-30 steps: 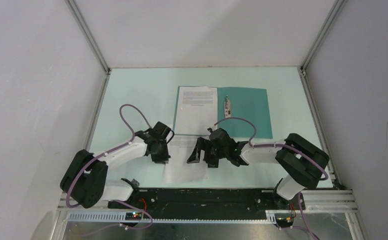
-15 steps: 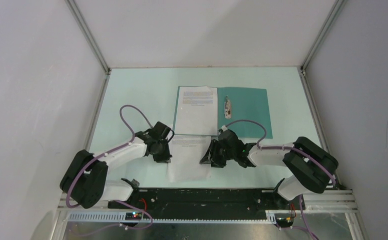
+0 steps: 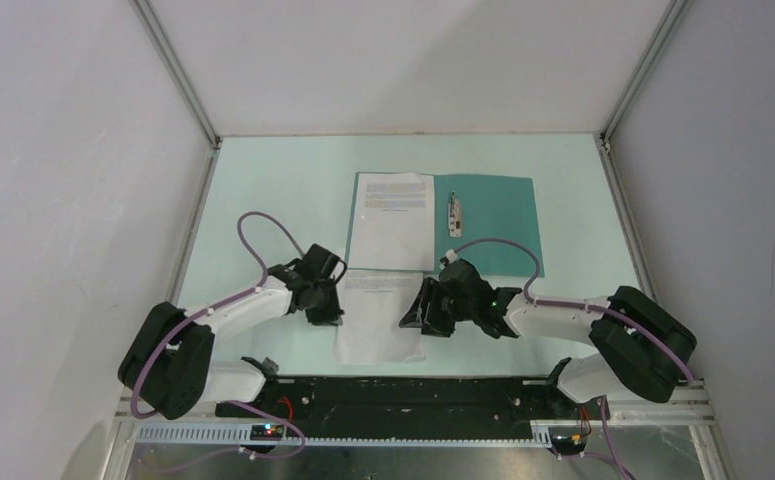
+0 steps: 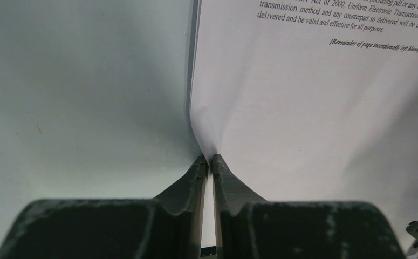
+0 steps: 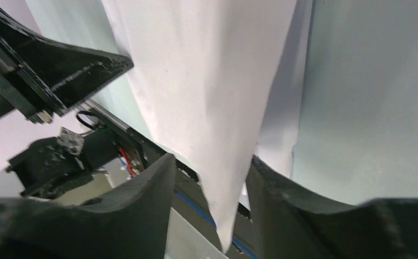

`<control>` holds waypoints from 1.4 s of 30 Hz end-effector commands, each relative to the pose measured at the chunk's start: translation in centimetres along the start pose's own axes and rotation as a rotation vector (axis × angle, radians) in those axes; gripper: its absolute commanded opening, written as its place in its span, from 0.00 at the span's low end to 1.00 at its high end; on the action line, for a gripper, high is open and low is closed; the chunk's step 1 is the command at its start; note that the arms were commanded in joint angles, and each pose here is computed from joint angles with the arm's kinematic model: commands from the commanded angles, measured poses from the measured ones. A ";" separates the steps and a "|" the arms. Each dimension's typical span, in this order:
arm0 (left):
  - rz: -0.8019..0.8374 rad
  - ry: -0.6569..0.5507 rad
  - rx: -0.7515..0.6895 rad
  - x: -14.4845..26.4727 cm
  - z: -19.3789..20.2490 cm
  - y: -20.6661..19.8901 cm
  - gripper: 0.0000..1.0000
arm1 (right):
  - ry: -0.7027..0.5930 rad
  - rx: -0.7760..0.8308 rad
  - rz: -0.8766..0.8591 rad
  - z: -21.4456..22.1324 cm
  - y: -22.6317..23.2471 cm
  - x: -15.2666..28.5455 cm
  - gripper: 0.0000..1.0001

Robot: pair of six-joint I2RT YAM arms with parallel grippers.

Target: Put the files into the folder

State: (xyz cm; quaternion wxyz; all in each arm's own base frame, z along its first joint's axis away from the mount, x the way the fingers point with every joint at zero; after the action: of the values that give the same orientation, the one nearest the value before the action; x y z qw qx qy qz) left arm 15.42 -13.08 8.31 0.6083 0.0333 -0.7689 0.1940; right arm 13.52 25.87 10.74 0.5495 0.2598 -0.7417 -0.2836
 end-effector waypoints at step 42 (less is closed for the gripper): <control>-0.058 0.056 0.056 -0.5 1.1 2.4 0.18 | -0.046 -0.256 0.169 6.3 -7.1 1.0 0.13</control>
State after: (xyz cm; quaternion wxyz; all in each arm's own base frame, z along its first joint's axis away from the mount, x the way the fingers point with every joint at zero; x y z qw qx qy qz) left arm 15.70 -13.16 8.51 0.6063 0.0273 -0.7626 0.2238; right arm 7.97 23.37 7.30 0.5745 0.1865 -0.6874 -0.4033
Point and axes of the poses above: each gripper's point midway between its finger pads, its own x axis back along the fingers, its own y axis along the line the jaws close on, z = x × y, the point moved 8 cm from there along x, back along the fingers, and after that the axes turned 8 degrees about x, right-handed, at the moved point
